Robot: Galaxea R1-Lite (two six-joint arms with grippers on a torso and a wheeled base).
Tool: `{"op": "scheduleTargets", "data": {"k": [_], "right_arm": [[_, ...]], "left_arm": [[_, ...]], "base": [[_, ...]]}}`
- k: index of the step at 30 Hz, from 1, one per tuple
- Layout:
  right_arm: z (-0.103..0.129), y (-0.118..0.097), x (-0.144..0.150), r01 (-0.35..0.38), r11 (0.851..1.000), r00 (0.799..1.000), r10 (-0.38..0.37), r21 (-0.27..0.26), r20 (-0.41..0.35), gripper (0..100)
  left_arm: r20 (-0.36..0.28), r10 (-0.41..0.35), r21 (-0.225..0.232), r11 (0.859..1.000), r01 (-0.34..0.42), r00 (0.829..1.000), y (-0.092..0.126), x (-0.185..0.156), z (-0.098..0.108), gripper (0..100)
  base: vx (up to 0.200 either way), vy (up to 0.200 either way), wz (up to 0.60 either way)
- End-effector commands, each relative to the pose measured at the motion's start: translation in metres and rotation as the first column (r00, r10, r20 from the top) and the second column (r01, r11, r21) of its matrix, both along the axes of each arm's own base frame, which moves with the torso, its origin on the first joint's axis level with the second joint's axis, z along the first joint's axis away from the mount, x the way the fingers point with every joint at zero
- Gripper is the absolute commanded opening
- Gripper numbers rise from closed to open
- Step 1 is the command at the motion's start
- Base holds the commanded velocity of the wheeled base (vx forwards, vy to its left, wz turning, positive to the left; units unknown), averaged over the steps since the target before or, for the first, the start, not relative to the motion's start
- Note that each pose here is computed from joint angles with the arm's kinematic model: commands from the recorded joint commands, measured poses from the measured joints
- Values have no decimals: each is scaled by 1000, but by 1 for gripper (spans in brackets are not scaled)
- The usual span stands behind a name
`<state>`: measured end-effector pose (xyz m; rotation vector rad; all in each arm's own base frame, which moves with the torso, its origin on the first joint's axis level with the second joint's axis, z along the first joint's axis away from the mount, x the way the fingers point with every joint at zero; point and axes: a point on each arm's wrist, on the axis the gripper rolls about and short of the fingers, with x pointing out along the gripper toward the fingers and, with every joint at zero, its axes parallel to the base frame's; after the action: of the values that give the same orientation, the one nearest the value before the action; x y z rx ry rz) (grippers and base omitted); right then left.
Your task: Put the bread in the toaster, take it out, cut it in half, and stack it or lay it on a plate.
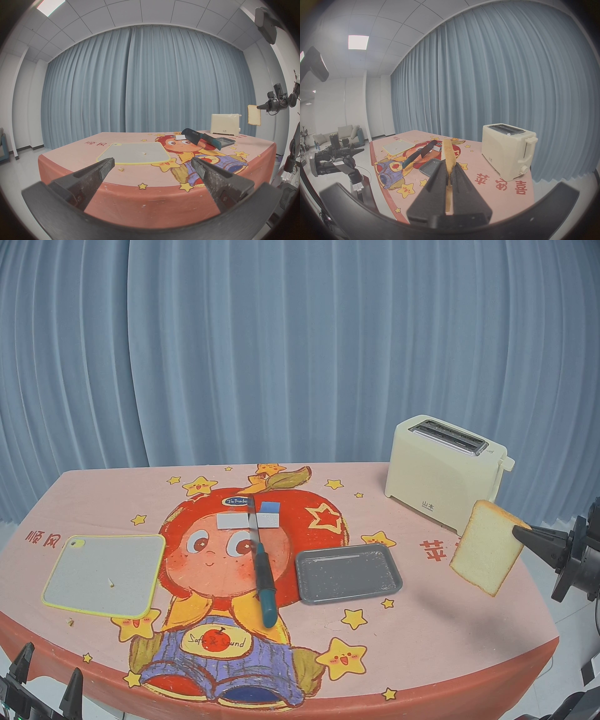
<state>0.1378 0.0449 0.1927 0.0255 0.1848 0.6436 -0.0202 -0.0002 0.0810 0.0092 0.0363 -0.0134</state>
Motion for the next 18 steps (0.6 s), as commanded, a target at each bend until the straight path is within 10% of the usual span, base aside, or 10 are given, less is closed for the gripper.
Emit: {"op": "scheduleTargets", "data": {"k": [1,18], "right_arm": [[0,0,0,-3,1000,1000,3,-2,-1,0],[-3,5,-2,-38,999,999,38,-4,-8,0]], "left_arm": [[-17,1,0,1000,-1,1000,0,1,-4,100],[-17,1,0,1000,-1,1000,0,1,-4,100]], "base": [[0,200,0],[0,200,0]]}}
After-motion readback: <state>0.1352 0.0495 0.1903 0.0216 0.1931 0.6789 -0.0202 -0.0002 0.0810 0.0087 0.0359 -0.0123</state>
